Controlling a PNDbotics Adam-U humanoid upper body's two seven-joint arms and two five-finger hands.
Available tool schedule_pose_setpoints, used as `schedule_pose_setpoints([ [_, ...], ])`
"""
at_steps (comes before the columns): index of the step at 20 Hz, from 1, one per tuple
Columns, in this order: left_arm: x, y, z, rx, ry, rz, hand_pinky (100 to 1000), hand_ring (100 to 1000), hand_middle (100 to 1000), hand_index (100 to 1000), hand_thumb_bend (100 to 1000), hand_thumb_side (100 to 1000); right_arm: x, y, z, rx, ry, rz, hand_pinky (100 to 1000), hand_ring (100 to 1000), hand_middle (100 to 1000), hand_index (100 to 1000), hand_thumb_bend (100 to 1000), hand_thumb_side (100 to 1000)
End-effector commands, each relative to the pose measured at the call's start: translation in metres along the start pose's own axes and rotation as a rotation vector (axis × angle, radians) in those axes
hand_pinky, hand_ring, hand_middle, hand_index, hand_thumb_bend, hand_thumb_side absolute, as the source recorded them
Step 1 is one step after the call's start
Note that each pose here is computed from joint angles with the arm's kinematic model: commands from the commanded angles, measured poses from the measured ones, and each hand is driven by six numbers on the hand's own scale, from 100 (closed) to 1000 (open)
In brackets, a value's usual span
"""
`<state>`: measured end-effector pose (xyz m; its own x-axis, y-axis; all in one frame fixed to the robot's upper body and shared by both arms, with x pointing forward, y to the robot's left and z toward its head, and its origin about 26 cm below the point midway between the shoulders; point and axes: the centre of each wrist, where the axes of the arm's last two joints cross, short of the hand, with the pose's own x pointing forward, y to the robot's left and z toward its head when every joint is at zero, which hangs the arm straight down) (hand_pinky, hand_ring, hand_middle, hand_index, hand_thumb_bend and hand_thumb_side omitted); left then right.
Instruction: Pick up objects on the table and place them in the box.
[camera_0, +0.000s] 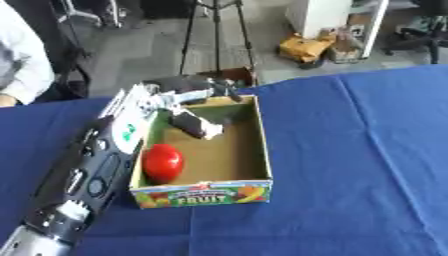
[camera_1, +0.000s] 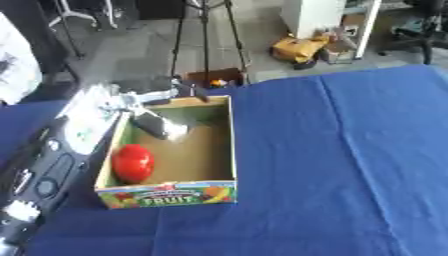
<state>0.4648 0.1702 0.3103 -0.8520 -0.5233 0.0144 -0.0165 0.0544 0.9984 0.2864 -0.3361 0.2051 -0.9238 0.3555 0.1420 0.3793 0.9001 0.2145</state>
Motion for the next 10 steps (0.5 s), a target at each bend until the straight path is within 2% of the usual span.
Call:
schedule_pose_setpoints([
  [1,0.015,0.044,0.021,0.193,-0.093,-0.036,717,921,808,916,100,462,0.003,-0.002,-0.007,-0.062,-0.086,-0.032,692,738,555,755,100,735],
  [6,0.035,0.070,0.049,0.550,-0.132,0.087,607,869,781,914,100,534,0.003,-0.004,-0.007,-0.066,-0.090,-0.023,692,737,555,755,100,736],
  [10,0.045,0.078,0.078,0.846,-0.149,0.211,588,837,762,910,100,621,0.003,-0.006,-0.008,-0.072,-0.100,-0.011,690,735,557,753,100,742],
])
